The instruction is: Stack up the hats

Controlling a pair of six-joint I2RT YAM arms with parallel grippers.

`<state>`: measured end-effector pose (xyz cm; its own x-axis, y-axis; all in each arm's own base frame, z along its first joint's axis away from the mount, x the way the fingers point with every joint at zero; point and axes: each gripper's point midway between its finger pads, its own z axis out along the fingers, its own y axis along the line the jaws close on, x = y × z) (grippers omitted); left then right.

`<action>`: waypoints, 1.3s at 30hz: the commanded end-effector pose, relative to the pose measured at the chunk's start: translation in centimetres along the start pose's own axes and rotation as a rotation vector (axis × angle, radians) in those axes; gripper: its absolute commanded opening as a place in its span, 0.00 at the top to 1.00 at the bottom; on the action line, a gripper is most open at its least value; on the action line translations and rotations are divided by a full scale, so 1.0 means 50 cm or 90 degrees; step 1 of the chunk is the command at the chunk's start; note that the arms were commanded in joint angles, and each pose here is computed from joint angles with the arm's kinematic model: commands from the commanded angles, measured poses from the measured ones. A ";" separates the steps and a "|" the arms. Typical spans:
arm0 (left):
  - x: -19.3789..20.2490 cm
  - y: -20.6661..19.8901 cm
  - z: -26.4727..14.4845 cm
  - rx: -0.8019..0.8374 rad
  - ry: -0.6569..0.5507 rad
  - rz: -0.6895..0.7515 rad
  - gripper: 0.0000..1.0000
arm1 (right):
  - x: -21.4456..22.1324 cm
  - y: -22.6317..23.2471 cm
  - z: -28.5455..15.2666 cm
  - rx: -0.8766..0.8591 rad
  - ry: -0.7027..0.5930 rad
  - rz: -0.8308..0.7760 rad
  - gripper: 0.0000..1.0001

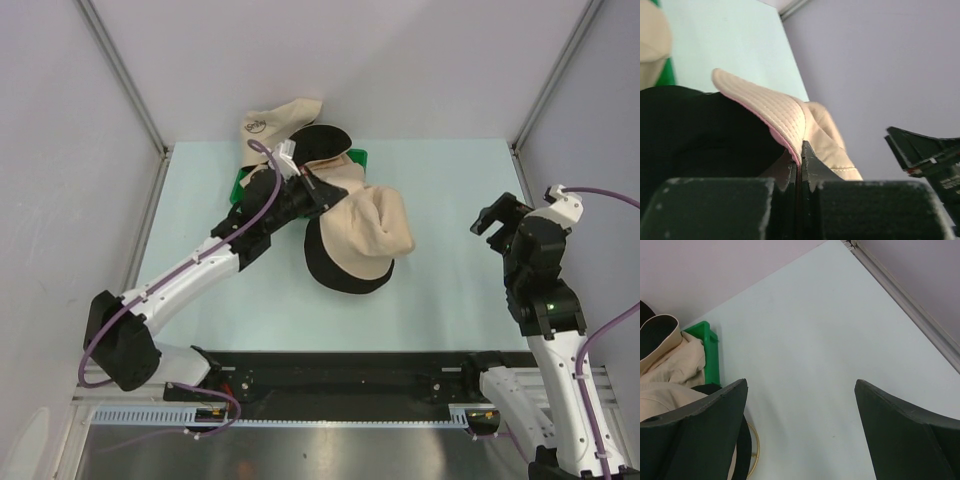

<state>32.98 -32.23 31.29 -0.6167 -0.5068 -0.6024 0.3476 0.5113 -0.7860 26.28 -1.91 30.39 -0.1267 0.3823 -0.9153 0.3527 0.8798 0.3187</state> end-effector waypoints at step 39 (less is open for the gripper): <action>0.117 0.248 -0.012 -0.009 0.094 0.041 0.83 | 0.239 0.299 -0.026 -0.601 0.338 0.087 0.08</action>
<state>34.99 -28.40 17.25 -0.6909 -0.4108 -0.5948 0.3016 0.5840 -0.7537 29.83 14.75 23.58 -0.5780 0.3751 -0.7247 -0.3486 0.6895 0.6349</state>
